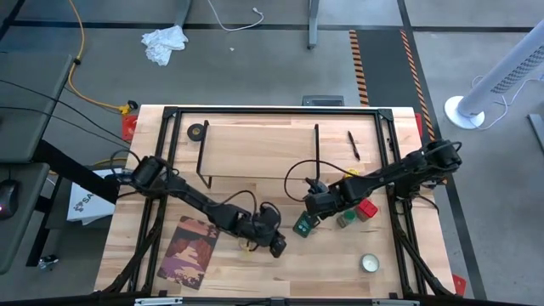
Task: Shelf spices
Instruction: Put the green seasoning can on the shelf
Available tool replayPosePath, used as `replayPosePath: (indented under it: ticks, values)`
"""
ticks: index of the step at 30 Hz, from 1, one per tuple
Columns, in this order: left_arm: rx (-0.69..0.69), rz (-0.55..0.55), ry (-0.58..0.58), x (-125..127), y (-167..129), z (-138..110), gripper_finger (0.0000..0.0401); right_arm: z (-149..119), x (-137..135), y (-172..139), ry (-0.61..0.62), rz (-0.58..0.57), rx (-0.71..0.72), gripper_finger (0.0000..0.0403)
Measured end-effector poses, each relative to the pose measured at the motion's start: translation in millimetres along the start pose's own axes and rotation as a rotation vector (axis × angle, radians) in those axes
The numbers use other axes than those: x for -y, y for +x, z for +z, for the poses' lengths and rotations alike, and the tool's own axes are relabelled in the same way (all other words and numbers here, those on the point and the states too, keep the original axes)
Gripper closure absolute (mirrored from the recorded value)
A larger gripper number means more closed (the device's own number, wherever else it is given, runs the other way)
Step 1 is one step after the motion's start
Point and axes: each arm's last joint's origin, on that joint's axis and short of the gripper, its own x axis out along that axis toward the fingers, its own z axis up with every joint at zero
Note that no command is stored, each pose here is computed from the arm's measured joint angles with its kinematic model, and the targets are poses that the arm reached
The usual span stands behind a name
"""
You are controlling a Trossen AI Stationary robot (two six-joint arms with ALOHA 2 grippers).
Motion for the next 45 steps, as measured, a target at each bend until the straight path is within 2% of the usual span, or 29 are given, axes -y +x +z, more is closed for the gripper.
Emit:
replayPosePath:
  ticks: [4,9,16,23,29,35,42,45]
  values:
    - [-0.019,-0.014,-0.006,-3,10,-5,0.0401,-1,0,6,0.028,-0.019,-0.006,0.0403]
    - [0.001,0.002,-0.028,-13,21,0,0.0401,-6,-2,13,0.049,-0.037,-0.017,0.0403]
    - [0.041,-0.024,-0.070,-21,34,13,0.0401,-14,-9,14,0.090,-0.005,-0.019,0.0403]
    - [0.049,0.014,-0.080,-29,37,23,0.0401,-25,-17,13,0.152,0.041,-0.012,0.0403]
    - [0.014,0.090,0.011,-36,28,31,0.0401,-34,-26,12,0.185,0.104,0.010,0.0403]
    - [-0.012,0.144,0.120,-34,7,46,0.0401,-33,-32,10,0.197,0.161,0.051,0.0403]
    - [-0.034,0.136,0.223,-27,-5,44,0.0401,-35,-25,11,0.163,0.091,0.027,0.0403]
    - [-0.058,0.149,0.225,-26,-7,37,0.0401,-34,-27,11,0.164,0.110,0.027,0.0403]
